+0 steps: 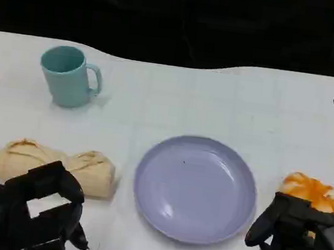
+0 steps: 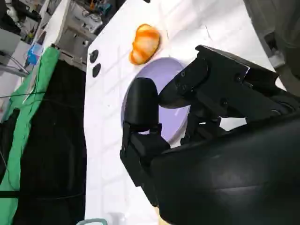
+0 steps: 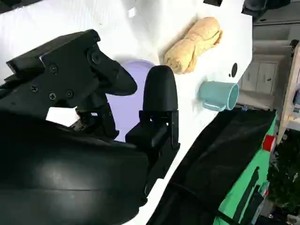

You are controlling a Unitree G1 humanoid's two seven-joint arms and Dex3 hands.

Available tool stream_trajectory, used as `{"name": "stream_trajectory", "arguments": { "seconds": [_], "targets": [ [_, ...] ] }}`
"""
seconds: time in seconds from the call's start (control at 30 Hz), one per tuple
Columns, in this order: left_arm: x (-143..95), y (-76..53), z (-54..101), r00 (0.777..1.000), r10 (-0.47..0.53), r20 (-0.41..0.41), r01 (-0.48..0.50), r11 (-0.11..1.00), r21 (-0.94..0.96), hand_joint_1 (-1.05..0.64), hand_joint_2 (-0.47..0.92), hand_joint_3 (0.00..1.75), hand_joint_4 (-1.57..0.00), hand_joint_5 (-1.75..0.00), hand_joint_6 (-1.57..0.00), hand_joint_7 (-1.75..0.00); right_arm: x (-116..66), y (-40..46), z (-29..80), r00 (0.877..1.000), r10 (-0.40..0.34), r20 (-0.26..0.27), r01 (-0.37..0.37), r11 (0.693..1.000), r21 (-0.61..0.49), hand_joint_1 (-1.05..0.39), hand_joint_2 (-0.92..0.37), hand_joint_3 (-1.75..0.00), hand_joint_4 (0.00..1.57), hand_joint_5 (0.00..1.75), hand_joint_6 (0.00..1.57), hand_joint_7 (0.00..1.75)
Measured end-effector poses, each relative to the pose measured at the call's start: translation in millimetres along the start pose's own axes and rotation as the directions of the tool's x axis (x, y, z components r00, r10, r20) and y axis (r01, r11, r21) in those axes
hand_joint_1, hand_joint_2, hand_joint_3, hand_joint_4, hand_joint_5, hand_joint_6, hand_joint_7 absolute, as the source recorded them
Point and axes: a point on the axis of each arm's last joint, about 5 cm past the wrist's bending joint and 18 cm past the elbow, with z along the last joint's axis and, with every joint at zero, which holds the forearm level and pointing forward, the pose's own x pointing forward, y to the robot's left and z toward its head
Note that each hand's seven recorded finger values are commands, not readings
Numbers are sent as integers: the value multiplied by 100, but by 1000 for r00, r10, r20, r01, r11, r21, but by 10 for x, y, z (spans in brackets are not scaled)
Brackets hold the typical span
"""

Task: Grasp the towel on the left side of the plate with the left hand and place it into the plate.

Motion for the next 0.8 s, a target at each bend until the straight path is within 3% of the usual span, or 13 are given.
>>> {"name": "stream_trajectory", "arguments": {
  "seconds": [0.8],
  "targets": [
    [-3,9,16,1000,-2,9,2,1000,16,-8,66,111,-69,-174,-65,-153,2,2,3,1000,11,5,-11,1000,0,-9,-57,-108,74,170,67,138]
  ]
}}
